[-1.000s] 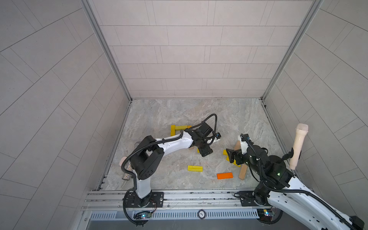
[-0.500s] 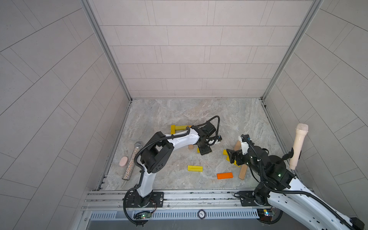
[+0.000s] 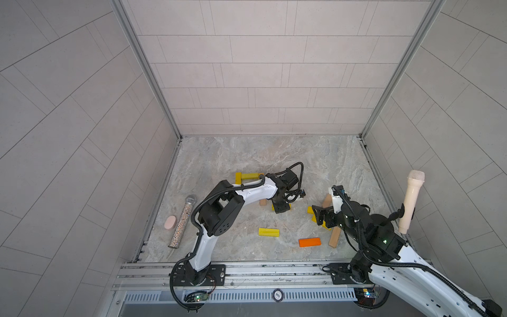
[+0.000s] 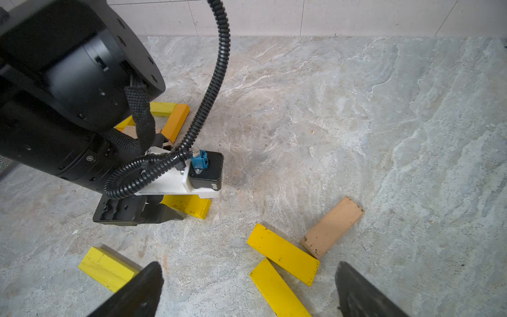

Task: Assemble the number 8 with building blocks
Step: Pick up the building block from the center of the board.

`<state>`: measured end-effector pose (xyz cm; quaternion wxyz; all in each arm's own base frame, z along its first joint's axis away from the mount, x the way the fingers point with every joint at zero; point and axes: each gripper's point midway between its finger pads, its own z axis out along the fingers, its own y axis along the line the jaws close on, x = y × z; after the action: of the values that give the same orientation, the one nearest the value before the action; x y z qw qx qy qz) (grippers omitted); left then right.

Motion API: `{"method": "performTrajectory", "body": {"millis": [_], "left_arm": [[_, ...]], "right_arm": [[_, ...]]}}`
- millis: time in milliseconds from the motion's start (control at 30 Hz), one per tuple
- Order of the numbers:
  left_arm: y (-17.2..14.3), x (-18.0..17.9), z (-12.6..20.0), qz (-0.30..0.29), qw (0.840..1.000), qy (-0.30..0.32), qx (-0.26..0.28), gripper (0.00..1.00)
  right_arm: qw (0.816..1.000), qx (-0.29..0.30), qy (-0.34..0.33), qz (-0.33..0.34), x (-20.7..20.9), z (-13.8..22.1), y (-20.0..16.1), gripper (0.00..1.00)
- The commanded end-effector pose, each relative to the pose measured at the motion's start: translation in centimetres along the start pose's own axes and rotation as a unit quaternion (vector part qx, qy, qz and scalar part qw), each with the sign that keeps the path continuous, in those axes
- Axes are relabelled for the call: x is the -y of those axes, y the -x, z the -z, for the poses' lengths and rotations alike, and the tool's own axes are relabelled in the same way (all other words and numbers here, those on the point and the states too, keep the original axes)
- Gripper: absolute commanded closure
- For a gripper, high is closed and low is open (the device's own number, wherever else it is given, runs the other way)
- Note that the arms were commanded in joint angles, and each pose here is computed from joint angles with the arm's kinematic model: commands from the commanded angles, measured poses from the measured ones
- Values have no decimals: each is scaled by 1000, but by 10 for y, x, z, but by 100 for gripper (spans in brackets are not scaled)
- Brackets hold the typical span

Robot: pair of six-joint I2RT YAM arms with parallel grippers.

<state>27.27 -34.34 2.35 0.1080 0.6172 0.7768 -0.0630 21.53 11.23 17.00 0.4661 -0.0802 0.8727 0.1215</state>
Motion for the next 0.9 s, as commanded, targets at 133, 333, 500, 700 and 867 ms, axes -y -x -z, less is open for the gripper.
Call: {"method": "performTrajectory", "body": {"millis": [133,333,500,700,867], "left_arm": [[8,3,1,-29,1000,3,-3,61],[8,6,-1,-40,999,6,-7,64],[7,7,-4,-41,999,4,-11,56],[8,8,-6,-43,999,2,-12,55],[8,8,-6,-46,999,4,-13,62]], "right_arm": [[1000,-7,-1,4,1,-1,-5,1],[1000,-6,0,4,1,0,-5,1],[1000,-7,-1,3,2,0,-5,1],[1000,-7,-1,2,2,0,-6,1],[1000,-7,-1,2,2,0,-6,1]]}}
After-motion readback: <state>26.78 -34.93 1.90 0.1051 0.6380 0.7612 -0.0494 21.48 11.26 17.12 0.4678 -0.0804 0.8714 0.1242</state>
